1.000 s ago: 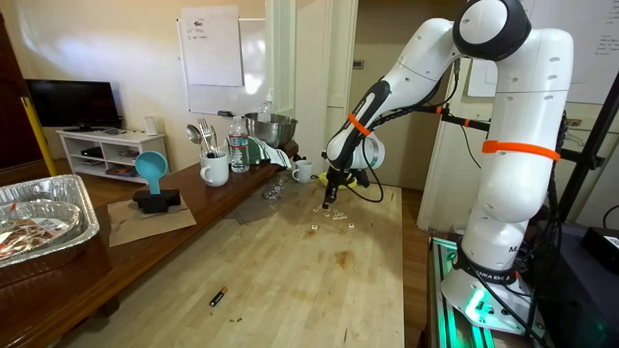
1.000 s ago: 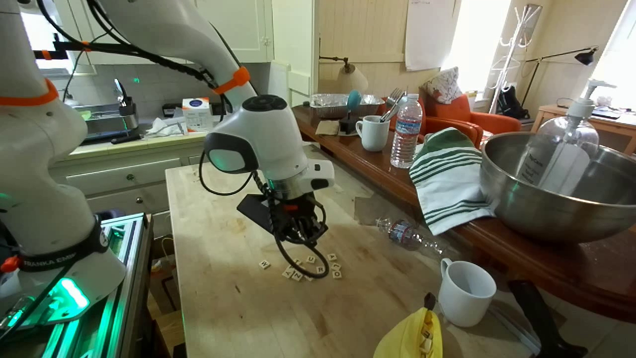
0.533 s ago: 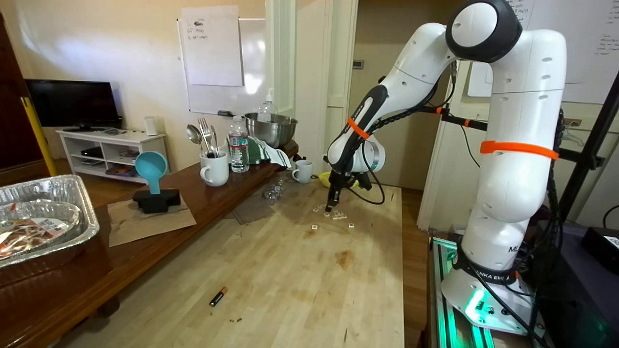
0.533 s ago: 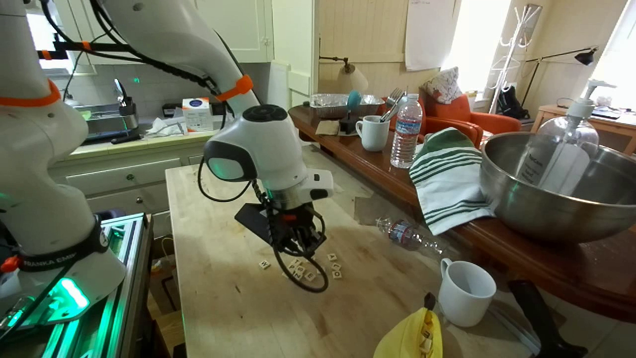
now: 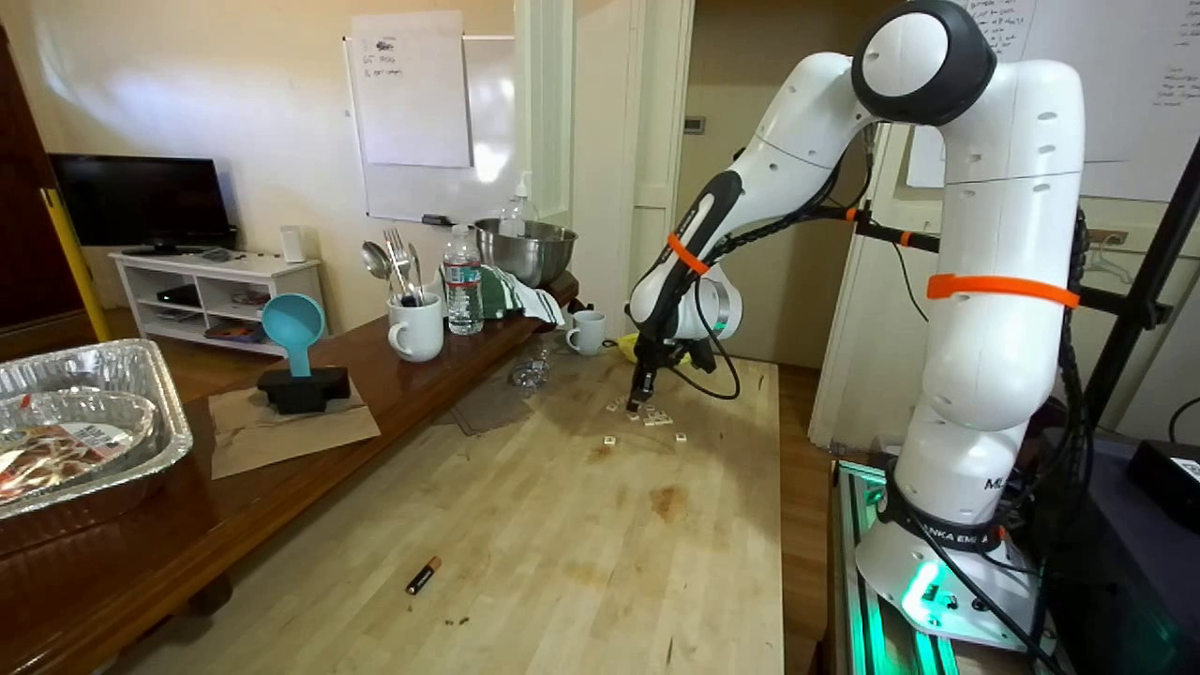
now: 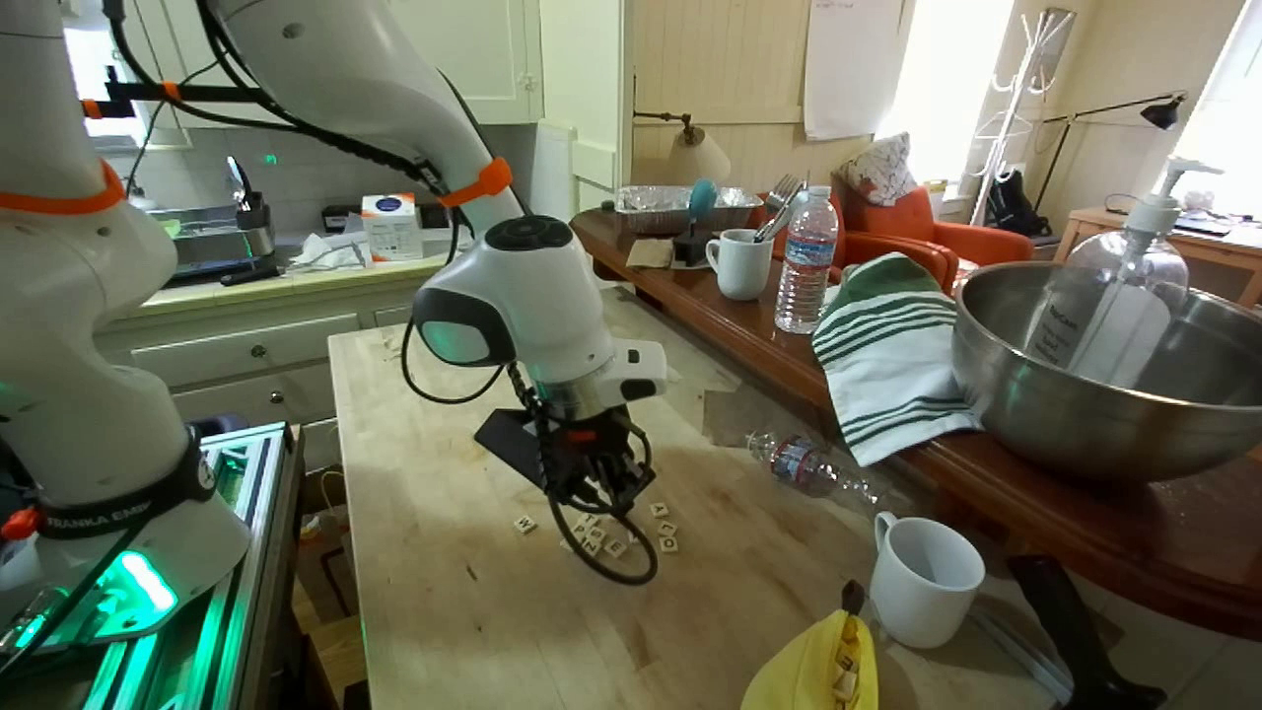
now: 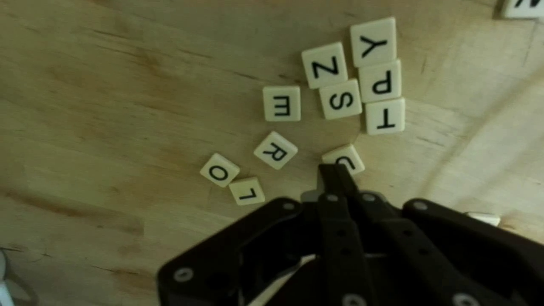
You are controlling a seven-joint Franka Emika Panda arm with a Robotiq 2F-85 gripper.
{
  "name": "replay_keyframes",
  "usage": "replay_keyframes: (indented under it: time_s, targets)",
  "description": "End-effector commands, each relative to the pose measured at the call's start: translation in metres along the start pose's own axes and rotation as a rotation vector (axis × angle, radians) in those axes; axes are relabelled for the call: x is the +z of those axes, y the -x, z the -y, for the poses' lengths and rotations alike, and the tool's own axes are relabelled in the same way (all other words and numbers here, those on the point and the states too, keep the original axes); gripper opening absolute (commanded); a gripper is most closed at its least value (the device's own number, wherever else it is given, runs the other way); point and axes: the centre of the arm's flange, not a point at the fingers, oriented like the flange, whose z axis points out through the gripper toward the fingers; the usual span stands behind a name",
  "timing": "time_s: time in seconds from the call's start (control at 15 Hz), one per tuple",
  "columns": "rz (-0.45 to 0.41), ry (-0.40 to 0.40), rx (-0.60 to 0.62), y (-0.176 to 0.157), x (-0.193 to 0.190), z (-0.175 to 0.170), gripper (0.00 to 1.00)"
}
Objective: Spell out the word hurt
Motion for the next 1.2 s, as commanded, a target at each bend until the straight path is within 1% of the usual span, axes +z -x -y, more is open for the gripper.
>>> replay_keyframes:
  time_s: [0.0,0.6,1.13]
  targets:
    - [-0.017,0.015,-0.010,0.002,0.014,-0.004,0.00]
    - [-0.004,0.015,-0.018,0.003,0.022,-0.004,0.00]
    - [0.020,0.000,0.034,-0.001,0.022,0.008,0.00]
